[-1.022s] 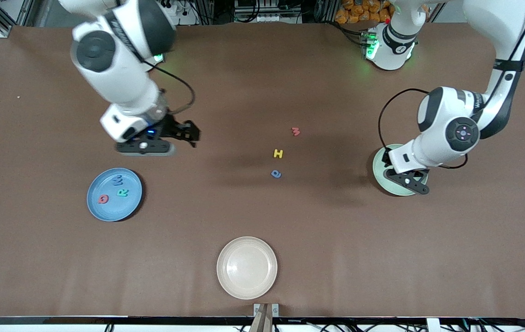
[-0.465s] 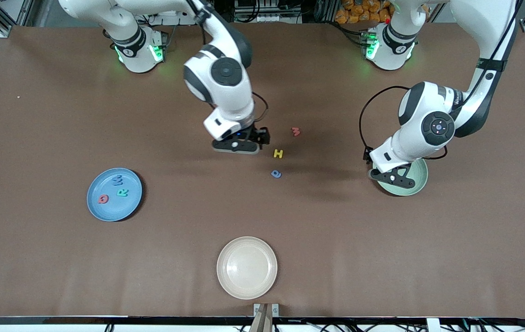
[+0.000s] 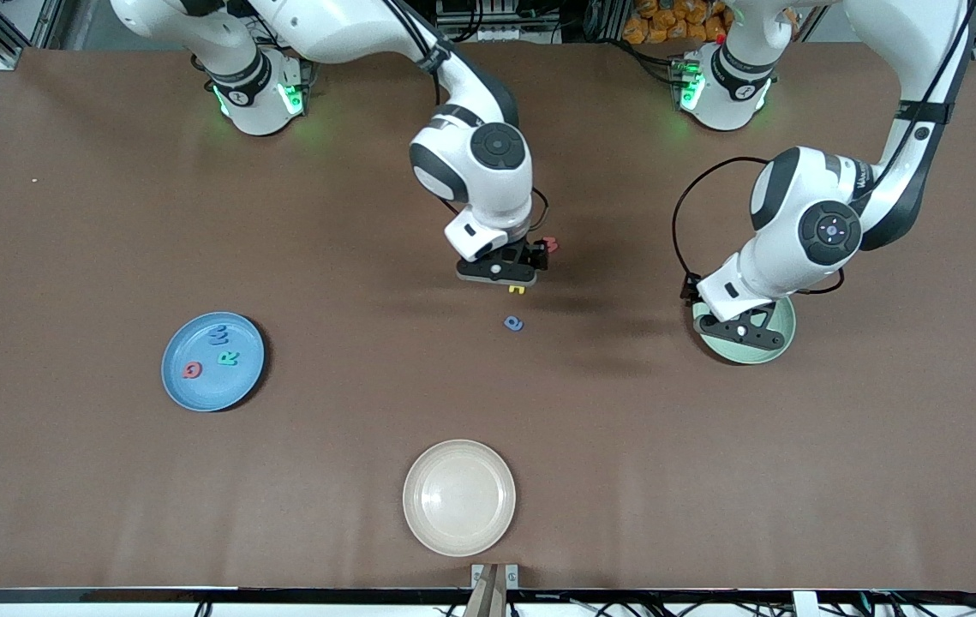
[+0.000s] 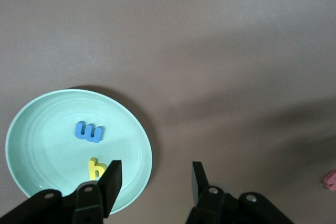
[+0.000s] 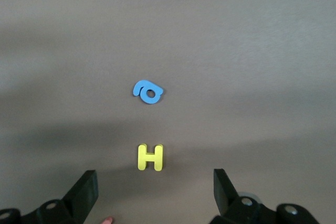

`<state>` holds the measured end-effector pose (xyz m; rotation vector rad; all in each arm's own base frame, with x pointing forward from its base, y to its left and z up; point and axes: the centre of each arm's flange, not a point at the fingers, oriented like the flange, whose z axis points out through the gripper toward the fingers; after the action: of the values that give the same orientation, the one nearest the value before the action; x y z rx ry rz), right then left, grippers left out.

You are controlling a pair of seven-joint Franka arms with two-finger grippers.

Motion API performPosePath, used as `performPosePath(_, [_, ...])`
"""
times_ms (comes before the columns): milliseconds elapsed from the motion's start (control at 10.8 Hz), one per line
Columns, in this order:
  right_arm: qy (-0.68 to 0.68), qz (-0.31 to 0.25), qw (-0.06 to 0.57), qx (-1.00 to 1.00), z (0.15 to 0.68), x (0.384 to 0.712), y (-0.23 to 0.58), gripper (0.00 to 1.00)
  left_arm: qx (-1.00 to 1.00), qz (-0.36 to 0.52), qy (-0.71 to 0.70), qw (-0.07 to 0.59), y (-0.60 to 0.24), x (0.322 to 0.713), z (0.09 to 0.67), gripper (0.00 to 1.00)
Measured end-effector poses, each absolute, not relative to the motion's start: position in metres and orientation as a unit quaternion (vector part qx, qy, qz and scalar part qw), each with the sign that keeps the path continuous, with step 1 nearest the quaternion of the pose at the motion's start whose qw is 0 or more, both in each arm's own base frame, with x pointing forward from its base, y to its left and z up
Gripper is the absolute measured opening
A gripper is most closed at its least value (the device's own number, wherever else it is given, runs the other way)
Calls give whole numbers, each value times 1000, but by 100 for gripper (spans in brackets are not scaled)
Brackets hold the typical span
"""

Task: Sort uppercase to blue plate, lowercase to green plate
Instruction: 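Reach the right gripper down to the remaining blue a and yellow H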

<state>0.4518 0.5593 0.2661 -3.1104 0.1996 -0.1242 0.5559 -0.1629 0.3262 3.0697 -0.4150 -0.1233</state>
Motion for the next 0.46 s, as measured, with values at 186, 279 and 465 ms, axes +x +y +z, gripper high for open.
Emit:
performPosePath(186, [54,-48,18,-997,243,450,569,94,991,-30,-132,19,-161,557,336,70])
performPosePath(279, [46,-53,21,-997,230,450,571,93,991,-25,-130,18,-158,558,342,80])
performPosePath(465, [25,-53,14,-998,206,446,573,91,993,-16,-119,17,-146,561,352,100])
